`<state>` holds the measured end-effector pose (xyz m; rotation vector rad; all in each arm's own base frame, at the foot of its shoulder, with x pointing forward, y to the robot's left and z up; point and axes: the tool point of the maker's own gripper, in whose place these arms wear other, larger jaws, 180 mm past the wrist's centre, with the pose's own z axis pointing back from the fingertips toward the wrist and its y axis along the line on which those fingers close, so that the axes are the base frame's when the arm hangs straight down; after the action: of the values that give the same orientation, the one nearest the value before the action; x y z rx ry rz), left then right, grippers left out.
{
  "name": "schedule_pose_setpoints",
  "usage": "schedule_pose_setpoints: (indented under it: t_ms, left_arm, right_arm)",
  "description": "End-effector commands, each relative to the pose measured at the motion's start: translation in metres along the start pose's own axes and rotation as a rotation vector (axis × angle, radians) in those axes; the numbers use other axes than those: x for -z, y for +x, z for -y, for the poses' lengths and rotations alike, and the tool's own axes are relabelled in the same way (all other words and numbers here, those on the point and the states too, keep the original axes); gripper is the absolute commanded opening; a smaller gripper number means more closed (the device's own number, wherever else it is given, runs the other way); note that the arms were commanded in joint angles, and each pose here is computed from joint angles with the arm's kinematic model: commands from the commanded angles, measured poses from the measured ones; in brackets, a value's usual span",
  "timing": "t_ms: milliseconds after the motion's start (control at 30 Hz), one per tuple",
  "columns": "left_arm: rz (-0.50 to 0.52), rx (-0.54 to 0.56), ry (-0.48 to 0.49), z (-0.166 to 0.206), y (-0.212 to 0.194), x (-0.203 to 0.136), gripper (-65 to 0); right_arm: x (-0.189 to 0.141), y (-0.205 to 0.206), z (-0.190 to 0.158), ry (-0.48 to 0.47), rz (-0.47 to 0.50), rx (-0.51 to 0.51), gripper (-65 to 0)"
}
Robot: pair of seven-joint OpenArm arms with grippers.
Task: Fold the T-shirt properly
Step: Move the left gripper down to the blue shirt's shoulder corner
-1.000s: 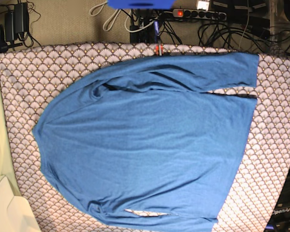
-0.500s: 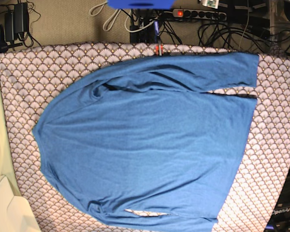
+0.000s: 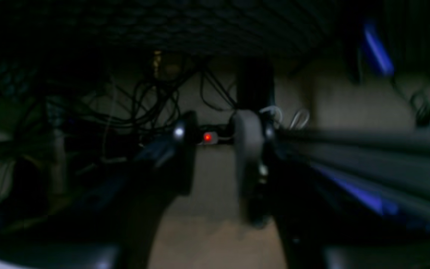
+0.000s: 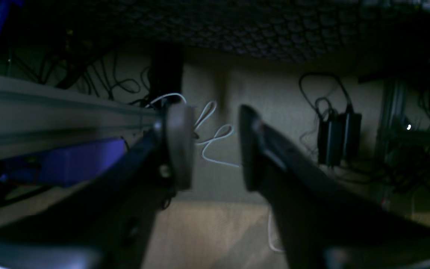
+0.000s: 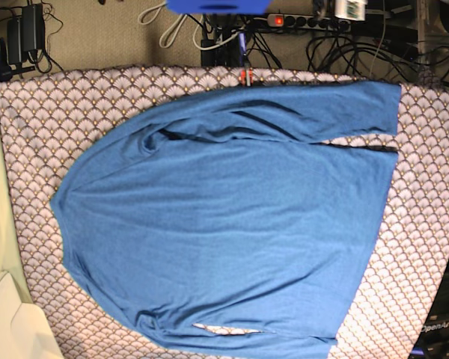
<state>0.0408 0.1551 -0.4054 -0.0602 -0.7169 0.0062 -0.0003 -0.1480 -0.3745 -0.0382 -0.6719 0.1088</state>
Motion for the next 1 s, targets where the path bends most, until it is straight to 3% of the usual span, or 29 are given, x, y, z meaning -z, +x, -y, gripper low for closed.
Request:
schedule_pose_setpoints:
  t_ms: [0, 233, 567, 967]
  left_arm:
    - [0.028, -0.003, 0.011, -0.01, 0.009, -0.006, -44.6]
    - [0.081, -0.126, 0.014, -0.045, 0.038, -0.006, -43.8]
    - [0.2, -0.108, 0.122, -0.092, 0.079, -0.001, -43.6]
    - [0.337, -0.146, 0.179, -0.109, 0.119, 0.01, -43.8]
  right_arm:
    - [-0.006, 0.004, 0.0, 0.004, 0.018, -0.006, -39.8]
    - [-0.006, 0.015, 0.006, -0.013, 0.057, -0.009, -38.0]
    - [0.005, 0.051, 0.006, -0.013, 0.215, -0.006, -37.8]
    - [0.014, 0.065, 0.007, -0.016, 0.262, -0.009, -37.8]
